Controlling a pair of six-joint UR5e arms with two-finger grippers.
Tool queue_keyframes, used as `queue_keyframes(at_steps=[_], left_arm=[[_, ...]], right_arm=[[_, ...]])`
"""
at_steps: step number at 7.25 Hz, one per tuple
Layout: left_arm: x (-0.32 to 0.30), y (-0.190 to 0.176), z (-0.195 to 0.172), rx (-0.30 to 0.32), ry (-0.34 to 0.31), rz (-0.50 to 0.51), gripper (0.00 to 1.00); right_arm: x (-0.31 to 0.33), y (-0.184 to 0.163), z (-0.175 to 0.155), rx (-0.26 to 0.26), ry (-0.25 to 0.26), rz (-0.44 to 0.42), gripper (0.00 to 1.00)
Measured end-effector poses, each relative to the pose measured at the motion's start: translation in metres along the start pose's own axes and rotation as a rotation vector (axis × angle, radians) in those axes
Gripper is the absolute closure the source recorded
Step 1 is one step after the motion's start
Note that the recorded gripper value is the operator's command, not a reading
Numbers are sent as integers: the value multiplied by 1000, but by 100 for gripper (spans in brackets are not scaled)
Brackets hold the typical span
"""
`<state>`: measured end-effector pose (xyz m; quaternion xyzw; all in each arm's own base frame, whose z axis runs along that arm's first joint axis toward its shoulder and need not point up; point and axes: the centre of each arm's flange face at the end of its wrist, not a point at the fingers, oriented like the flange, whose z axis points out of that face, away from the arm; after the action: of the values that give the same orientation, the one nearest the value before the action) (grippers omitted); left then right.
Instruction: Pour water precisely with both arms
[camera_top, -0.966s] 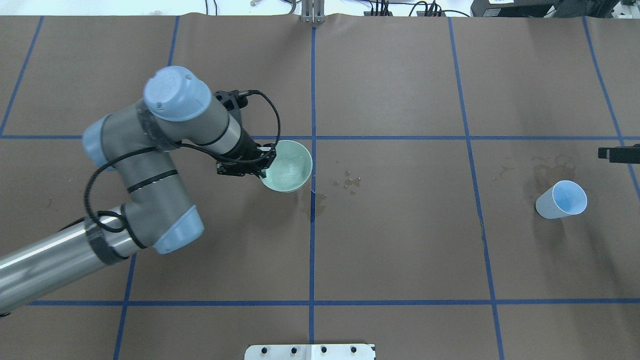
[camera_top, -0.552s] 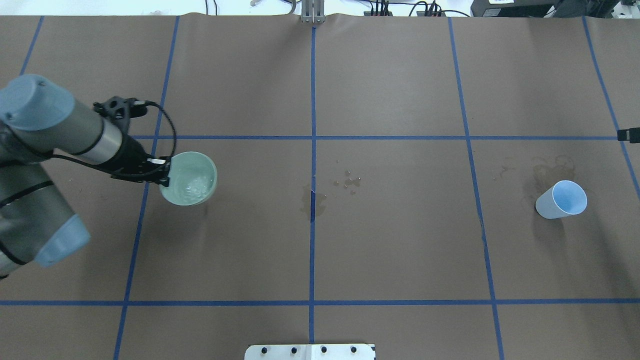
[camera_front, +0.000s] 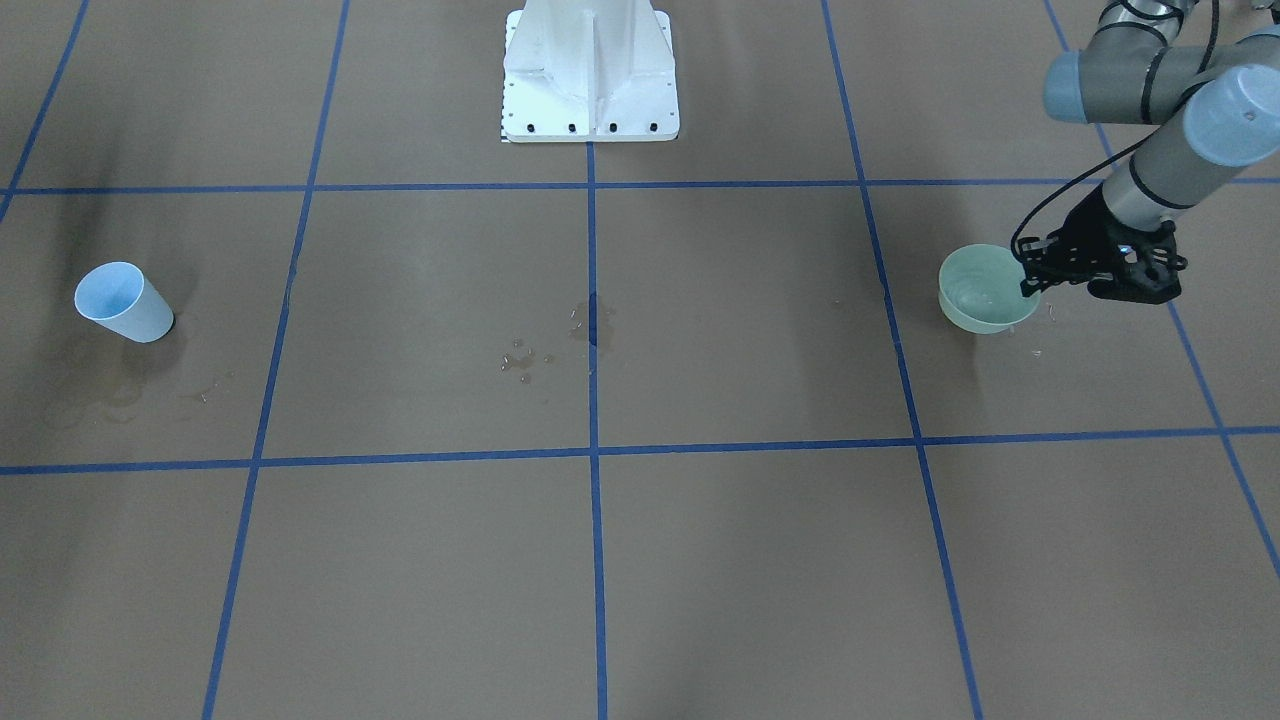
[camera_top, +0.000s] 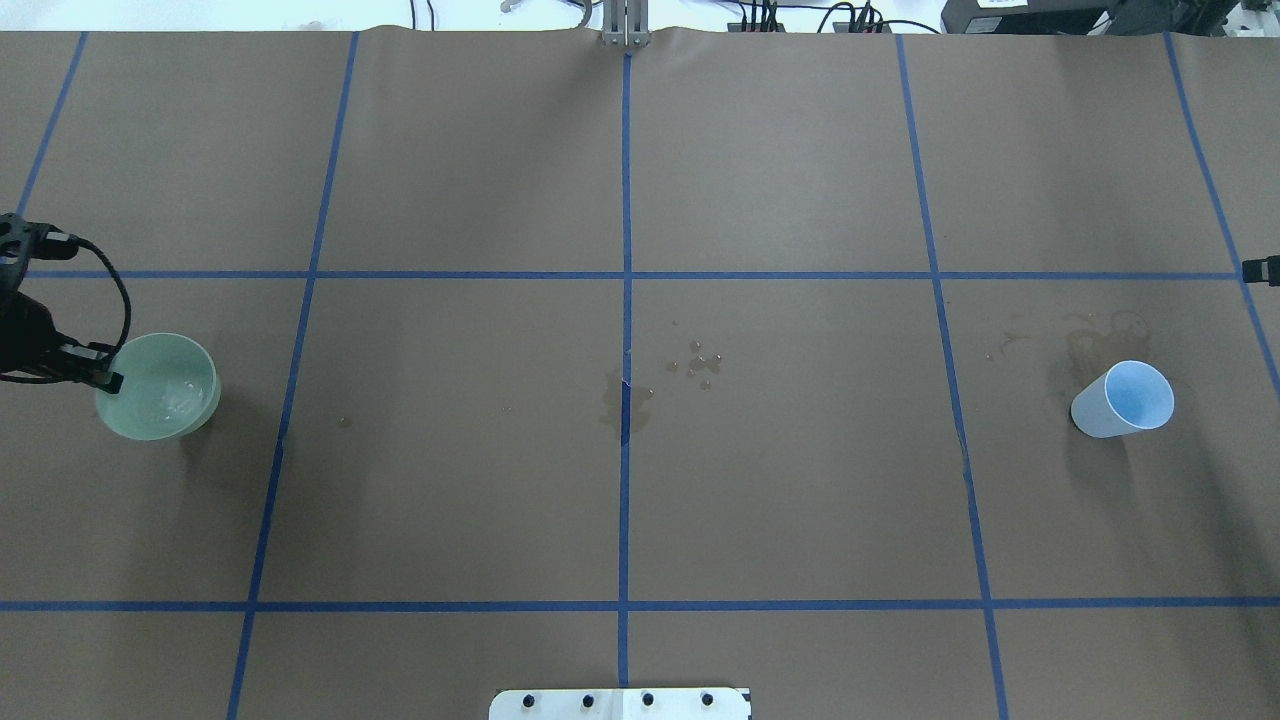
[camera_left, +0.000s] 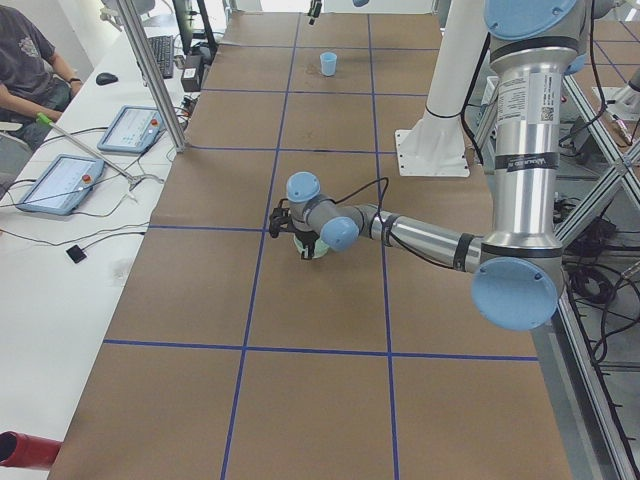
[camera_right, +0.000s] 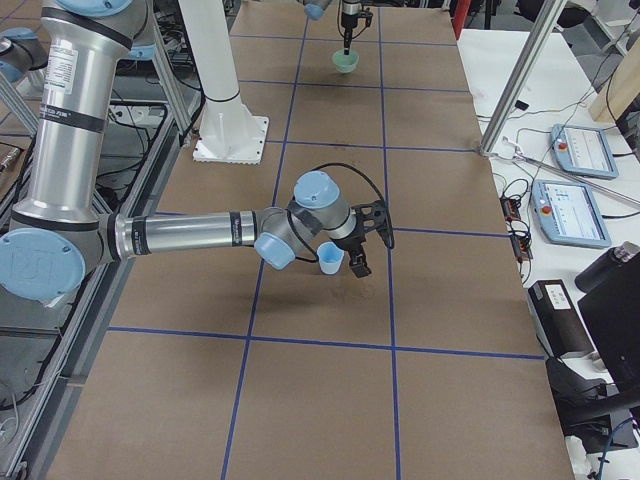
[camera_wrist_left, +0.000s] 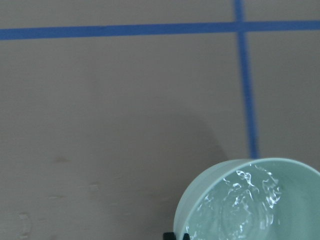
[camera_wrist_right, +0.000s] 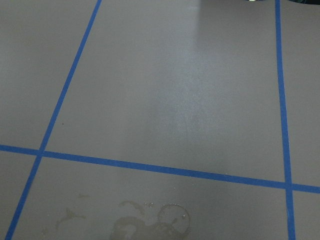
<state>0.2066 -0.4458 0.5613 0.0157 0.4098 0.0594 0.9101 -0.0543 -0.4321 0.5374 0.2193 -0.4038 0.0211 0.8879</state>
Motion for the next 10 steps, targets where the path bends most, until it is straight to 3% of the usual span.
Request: queue_keyframes(at_steps=[1, 2, 3, 4, 7, 10], left_arm=[[-27, 2, 2, -15, -6, 14, 98], [-40, 3, 5, -25, -9, 17, 63], [-46, 3, 7, -30, -11, 16, 20], [-48, 4, 9, -33, -14, 14, 0], [-67, -5, -18, 20, -16, 11, 0], [-85, -22, -87, 77, -49, 32, 0]], right_arm=[[0, 0, -1, -2, -5, 0, 0], [0, 0, -1, -3, -7, 1, 0], [0, 1, -1, -3, -6, 2, 0], [1, 1, -1, -5, -5, 3, 0], [2, 0, 1, -10, 1, 9, 0], [14, -37, -11, -54, 37, 34, 0]])
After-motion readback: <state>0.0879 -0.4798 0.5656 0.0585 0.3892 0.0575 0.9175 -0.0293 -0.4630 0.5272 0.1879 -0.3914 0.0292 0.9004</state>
